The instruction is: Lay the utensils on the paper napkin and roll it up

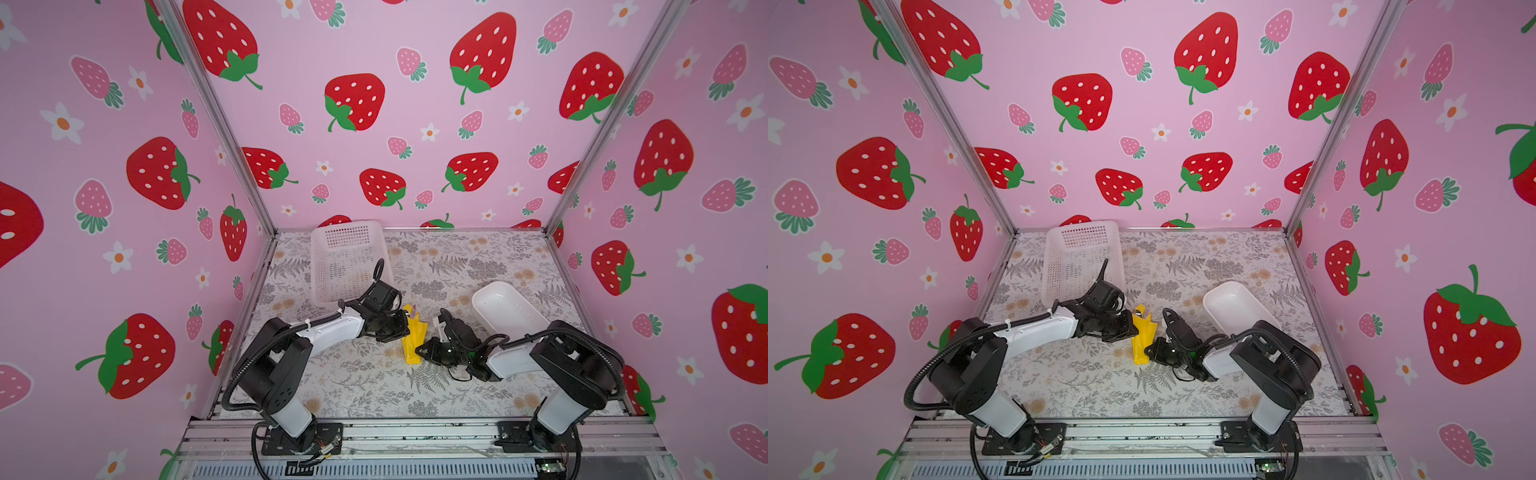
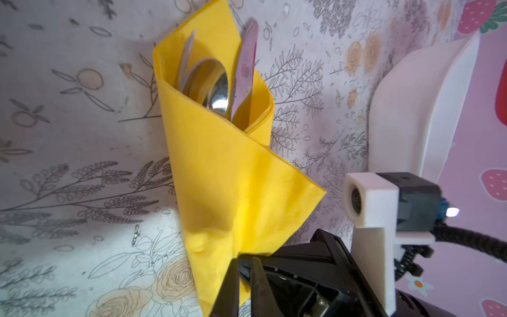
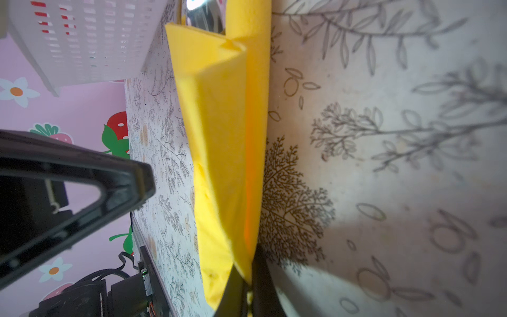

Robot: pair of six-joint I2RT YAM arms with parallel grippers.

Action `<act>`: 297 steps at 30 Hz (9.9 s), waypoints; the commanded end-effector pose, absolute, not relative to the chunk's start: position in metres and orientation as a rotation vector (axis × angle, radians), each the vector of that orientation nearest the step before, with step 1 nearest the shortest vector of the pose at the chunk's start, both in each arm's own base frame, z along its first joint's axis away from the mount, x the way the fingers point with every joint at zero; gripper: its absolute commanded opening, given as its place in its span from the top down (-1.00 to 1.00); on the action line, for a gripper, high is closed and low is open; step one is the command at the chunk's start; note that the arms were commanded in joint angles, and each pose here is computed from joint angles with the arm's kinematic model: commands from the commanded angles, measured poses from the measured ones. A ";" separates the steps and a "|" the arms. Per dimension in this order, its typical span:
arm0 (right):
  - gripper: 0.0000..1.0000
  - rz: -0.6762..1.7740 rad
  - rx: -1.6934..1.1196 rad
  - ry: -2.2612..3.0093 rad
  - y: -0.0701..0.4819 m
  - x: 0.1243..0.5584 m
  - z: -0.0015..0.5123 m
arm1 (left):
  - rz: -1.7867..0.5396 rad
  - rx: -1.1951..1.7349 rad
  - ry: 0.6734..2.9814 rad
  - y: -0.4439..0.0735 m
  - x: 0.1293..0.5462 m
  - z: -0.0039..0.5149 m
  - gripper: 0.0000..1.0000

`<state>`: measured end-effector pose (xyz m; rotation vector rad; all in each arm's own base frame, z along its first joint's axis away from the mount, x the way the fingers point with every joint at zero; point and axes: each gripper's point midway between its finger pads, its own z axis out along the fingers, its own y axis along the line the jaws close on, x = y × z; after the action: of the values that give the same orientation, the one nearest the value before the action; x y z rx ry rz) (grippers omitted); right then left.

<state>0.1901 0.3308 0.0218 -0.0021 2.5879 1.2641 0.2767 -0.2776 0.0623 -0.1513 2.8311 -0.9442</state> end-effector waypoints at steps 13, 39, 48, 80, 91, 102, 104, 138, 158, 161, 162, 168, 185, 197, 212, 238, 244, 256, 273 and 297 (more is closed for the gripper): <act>0.84 1.219 0.016 2.644 0.320 0.182 0.011 | -0.947 -0.161 2.897 -0.284 0.273 0.029 0.87; 0.65 1.189 0.030 2.662 0.325 0.183 0.011 | -0.973 -0.097 2.861 -0.293 0.265 0.049 0.96; 0.81 1.260 0.023 2.641 0.330 0.180 0.017 | -0.922 -0.052 2.820 -0.275 0.245 0.076 0.78; 0.80 1.237 0.033 2.649 0.324 0.178 0.013 | -0.777 -0.009 2.990 -0.271 0.193 0.008 1.00; 0.81 1.233 0.039 2.647 0.322 0.178 0.013 | -0.872 0.002 2.849 -0.287 0.212 0.055 0.97; 0.81 1.237 0.042 2.646 0.322 0.179 0.014 | -0.903 -0.013 2.876 -0.303 0.220 0.040 0.99; 0.81 1.236 0.041 2.648 0.322 0.178 0.014 | -0.894 -0.011 2.892 -0.303 0.218 0.034 1.00; 0.93 1.177 0.063 2.676 0.315 0.182 0.006 | -0.885 -0.049 2.798 -0.275 0.232 0.064 1.00; 0.93 1.166 0.080 2.690 0.311 0.180 0.002 | -0.850 -0.070 2.945 -0.270 0.218 0.016 1.00; 0.94 1.172 0.082 2.684 0.312 0.181 0.003 | -0.905 -0.038 2.909 -0.276 0.220 0.031 1.00; 0.93 1.173 0.078 2.682 0.313 0.181 0.004 | -0.922 -0.026 2.889 -0.278 0.222 0.040 1.00; 0.94 1.211 0.036 2.661 0.318 0.180 0.010 | -0.843 -0.103 2.679 -0.254 0.236 0.103 0.98; 0.97 1.304 -0.169 2.675 0.306 0.146 0.021 | -1.041 -0.087 2.660 -0.264 0.235 0.125 0.64; 0.97 1.288 -0.162 2.676 0.303 0.146 0.018 | -0.929 -0.005 2.824 -0.306 0.251 0.071 0.80; 0.83 1.263 -0.113 2.662 0.300 0.151 0.019 | -0.846 0.005 2.920 -0.311 0.249 0.028 0.87; 0.76 1.246 -0.049 2.550 0.308 0.208 0.042 | -0.873 0.021 2.903 -0.313 0.249 0.033 0.87; 0.92 1.238 -0.026 2.549 0.299 0.203 0.042 | -0.870 0.015 2.898 -0.313 0.250 0.033 0.87; 0.81 1.299 -0.053 2.567 0.301 0.191 0.040 | -0.887 0.025 2.891 -0.314 0.249 0.037 0.87; 0.96 1.222 0.046 2.582 0.285 0.192 0.030 | -0.928 0.113 2.817 -0.314 0.241 0.063 0.75; 1.00 0.986 0.104 2.717 0.261 0.187 -0.002 | -0.912 0.140 2.855 -0.324 0.238 0.058 0.76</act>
<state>0.1969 0.2779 0.0177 0.0655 2.6444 1.0912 0.2361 -0.3135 0.0554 0.0987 2.8517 -0.9090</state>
